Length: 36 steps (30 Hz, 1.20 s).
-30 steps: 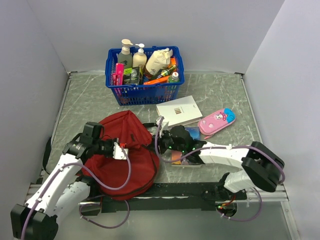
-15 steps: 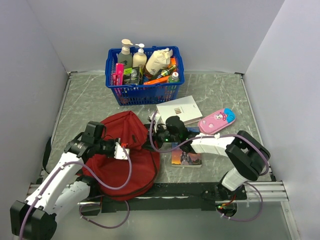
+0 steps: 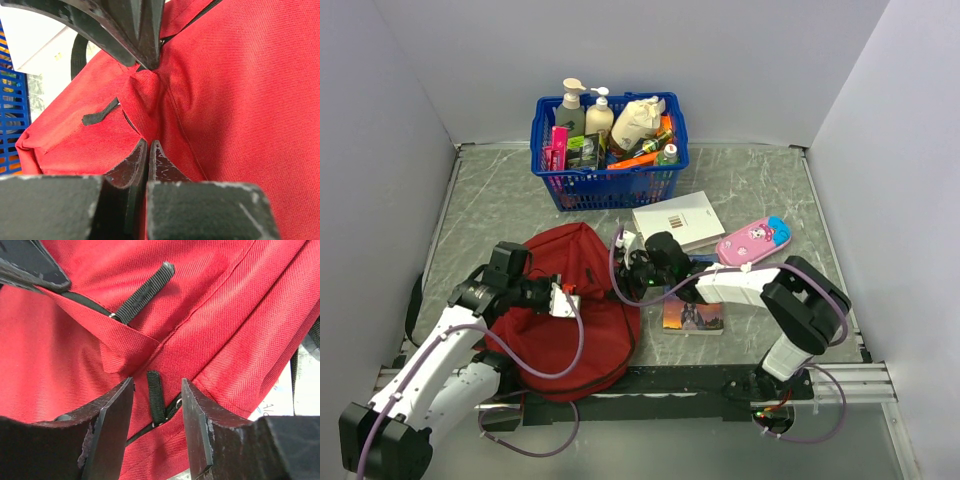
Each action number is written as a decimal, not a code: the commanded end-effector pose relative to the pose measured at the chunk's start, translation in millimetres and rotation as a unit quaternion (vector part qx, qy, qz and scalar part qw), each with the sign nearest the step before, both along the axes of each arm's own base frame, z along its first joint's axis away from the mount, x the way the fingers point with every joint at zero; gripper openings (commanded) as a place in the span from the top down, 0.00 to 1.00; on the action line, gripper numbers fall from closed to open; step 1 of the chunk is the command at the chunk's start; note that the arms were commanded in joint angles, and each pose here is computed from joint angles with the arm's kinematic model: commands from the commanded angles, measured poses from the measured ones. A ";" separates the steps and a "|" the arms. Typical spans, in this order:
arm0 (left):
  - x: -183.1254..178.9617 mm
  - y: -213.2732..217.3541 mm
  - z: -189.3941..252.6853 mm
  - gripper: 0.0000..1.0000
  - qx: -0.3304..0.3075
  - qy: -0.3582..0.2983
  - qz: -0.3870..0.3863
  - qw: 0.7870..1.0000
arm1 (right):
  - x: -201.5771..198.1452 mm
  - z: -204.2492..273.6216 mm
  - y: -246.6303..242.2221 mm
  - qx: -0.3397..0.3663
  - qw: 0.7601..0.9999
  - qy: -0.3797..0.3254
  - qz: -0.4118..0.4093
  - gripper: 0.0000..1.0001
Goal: Pack the student bag
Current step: Unzip the student bag at the center of the board.
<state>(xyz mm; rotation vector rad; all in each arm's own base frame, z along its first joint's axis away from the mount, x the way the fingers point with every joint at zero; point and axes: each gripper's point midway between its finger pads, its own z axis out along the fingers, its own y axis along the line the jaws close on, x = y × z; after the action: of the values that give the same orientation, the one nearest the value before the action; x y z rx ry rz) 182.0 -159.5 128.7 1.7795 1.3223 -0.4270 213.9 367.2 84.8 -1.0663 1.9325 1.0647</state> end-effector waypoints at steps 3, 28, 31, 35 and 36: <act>0.8 -15.8 28.0 0.99 -0.051 -0.027 -0.024 0.998 | 0.9 -9.4 9.9 -0.010 1.000 -0.011 0.019 0.50; 22.2 -12.2 14.7 0.98 -0.063 -0.006 0.058 0.996 | -23.4 42.3 -28.4 0.057 0.996 -0.035 -0.056 1.00; 29.5 -16.5 23.2 0.95 -0.074 0.005 0.068 0.995 | -24.6 44.7 -30.1 0.061 0.996 -0.033 -0.058 1.00; 38.0 -16.6 21.6 0.99 -0.063 0.026 0.081 0.994 | -23.2 51.8 -38.4 0.060 0.995 -0.042 -0.075 1.00; 36.4 -15.8 19.5 0.99 -0.057 0.024 0.073 0.995 | -21.8 48.5 -43.3 0.055 0.994 -0.044 -0.087 1.00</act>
<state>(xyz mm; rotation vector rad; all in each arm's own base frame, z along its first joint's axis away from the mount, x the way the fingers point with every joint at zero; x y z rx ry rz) 200.1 -175.7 129.6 1.5995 1.4331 -0.5203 191.4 329.4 111.4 -0.9036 1.9007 1.0037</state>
